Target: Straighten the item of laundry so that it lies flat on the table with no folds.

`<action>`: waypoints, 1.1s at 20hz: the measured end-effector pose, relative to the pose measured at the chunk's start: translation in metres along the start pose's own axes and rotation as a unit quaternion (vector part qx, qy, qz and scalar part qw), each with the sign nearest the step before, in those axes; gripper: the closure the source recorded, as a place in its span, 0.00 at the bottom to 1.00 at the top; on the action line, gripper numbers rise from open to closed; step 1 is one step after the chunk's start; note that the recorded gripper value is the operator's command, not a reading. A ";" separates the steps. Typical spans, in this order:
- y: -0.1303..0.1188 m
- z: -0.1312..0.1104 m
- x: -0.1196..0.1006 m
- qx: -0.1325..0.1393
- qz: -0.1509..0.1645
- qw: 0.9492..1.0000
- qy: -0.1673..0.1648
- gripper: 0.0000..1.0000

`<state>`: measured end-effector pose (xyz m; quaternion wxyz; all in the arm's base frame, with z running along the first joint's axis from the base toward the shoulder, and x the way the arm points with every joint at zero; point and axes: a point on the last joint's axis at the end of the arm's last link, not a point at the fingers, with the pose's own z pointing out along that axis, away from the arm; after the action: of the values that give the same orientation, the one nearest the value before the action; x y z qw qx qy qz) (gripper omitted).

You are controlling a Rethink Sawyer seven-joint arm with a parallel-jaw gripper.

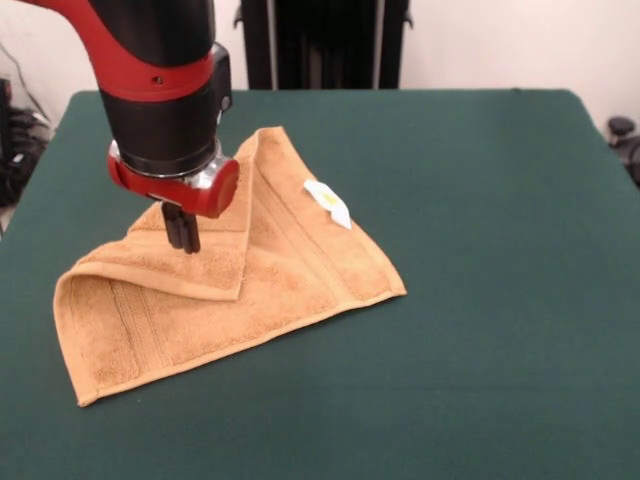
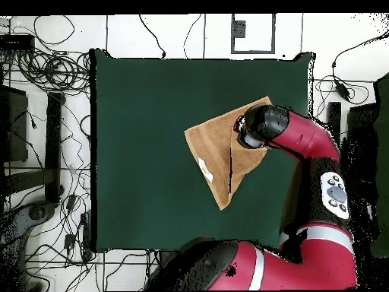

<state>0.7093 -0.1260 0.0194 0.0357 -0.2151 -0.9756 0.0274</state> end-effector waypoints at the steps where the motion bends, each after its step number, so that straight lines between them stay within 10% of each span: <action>1: -0.001 0.000 0.000 0.000 0.000 1.000 0.000 1.00; 14: -0.073 -0.016 -0.005 0.042 0.003 0.998 0.052 1.00; 22: -0.073 -0.002 -0.010 0.053 -0.018 0.998 0.014 1.00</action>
<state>0.6877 -0.1960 0.0262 0.0616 -0.1959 -0.9758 0.0757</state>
